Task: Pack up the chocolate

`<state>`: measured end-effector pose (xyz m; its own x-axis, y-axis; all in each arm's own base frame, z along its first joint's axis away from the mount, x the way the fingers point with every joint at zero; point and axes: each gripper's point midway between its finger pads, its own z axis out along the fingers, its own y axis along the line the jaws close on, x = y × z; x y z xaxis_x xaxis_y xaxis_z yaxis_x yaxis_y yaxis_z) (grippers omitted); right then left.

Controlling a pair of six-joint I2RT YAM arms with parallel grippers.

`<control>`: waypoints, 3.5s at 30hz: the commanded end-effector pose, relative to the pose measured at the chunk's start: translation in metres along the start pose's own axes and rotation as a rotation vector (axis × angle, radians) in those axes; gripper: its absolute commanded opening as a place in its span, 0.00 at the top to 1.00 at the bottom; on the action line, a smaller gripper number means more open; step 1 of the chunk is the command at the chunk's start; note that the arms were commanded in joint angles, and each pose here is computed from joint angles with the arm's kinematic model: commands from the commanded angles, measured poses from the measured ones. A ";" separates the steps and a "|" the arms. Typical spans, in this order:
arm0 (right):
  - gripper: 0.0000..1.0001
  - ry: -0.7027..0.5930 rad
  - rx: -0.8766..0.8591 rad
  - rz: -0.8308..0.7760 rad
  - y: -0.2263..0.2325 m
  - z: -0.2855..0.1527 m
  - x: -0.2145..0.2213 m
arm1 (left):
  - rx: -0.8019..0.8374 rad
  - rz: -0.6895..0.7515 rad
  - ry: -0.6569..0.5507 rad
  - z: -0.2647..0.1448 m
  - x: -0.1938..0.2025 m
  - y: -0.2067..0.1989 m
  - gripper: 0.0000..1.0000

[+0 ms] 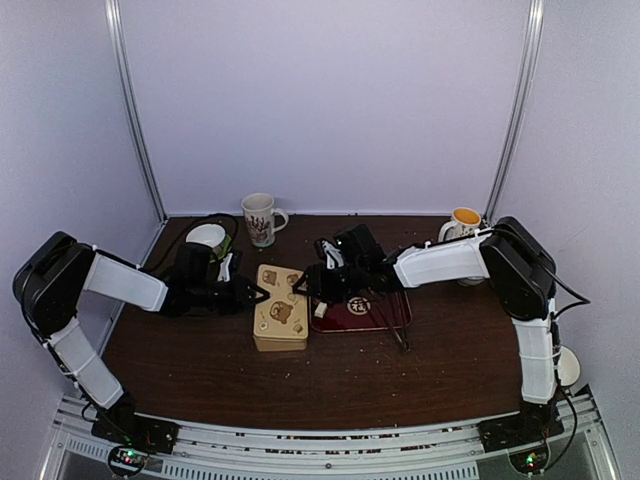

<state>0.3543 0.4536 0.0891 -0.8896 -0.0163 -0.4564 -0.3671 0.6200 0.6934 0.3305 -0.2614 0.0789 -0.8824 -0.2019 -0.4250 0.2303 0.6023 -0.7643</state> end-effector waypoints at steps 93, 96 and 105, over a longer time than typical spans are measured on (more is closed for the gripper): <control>0.51 0.068 0.135 -0.080 0.012 0.018 0.043 | -0.062 0.047 0.136 -0.006 0.023 0.009 0.39; 0.48 0.066 0.141 -0.091 0.013 0.015 0.042 | -0.102 0.064 0.127 -0.009 0.024 0.015 0.39; 0.35 0.020 0.162 -0.136 0.009 -0.002 0.022 | -0.148 0.096 0.121 -0.015 0.022 0.018 0.34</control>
<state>0.3183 0.4644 0.0665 -0.8685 -0.1377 -0.4762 -0.4159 0.7252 0.5487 0.3063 -0.2458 0.0543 -0.9258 -0.0650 -0.3723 0.2202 0.7079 -0.6711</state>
